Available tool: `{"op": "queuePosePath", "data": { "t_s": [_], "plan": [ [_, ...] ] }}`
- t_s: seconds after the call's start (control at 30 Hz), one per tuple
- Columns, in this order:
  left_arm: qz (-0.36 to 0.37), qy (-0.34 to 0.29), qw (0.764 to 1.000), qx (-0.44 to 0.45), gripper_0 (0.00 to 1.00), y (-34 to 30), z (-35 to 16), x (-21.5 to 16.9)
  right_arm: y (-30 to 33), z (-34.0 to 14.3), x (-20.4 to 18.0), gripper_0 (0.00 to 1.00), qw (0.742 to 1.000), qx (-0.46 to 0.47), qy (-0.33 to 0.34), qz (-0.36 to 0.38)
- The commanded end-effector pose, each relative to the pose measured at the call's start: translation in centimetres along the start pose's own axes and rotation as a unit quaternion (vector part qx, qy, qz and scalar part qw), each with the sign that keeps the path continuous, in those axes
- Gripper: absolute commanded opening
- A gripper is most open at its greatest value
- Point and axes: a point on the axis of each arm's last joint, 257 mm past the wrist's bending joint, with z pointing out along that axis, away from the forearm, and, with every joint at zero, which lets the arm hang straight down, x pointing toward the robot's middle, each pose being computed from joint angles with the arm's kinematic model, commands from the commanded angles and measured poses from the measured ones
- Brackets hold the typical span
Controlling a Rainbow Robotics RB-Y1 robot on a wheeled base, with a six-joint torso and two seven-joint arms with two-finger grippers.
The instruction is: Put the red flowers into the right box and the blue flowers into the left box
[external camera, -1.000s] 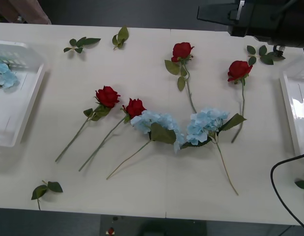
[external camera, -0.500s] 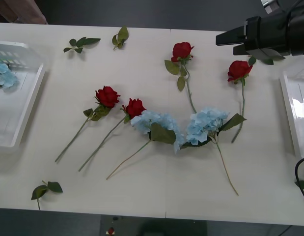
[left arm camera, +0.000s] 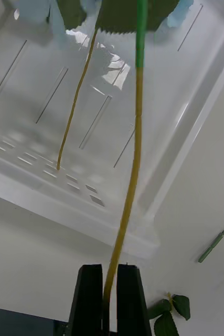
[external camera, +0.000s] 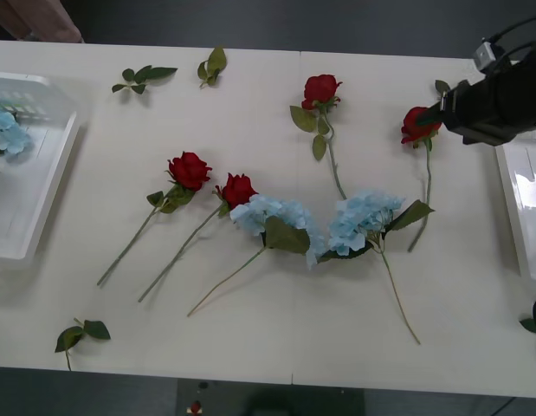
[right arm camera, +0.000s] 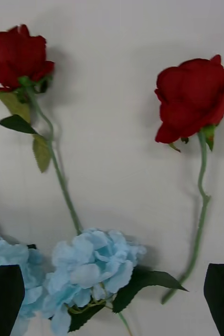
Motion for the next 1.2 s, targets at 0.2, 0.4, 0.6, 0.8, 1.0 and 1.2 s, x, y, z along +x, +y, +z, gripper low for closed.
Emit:
{"op": "queuePosePath", "data": {
  "t_s": [0.2,0.4,0.6,0.8,1.0,1.2],
  "plan": [
    [0.037,-0.031,0.999,-0.011,0.95,0.1,-1.0,-2.5,-2.7,1.5,-2.5,1.00,0.997,0.076,-0.009,-0.011],
    [0.024,-0.049,0.998,0.029,1.00,-2.0,-2.2,-3.9,-4.3,4.2,-2.5,1.00,0.995,0.097,-0.004,-0.005],
    [0.053,-0.058,0.995,0.068,1.00,-6.4,-4.1,-5.9,-6.1,6.4,-2.2,1.00,0.993,0.119,-0.007,-0.010],
    [0.087,-0.063,0.989,0.105,1.00,-11.5,-5.5,-7.4,-6.8,8.5,-2.1,1.00,0.992,0.122,-0.020,-0.011],
    [0.120,-0.070,0.984,0.115,1.00,-15.0,-4.7,-9.0,-6.8,10.1,-2.1,1.00,0.992,0.121,-0.032,-0.014],
    [0.173,-0.071,0.978,0.088,1.00,-17.1,-2.4,-10.3,-6.8,11.3,-2.1,1.00,0.991,0.123,-0.043,-0.017]
  ]
}}
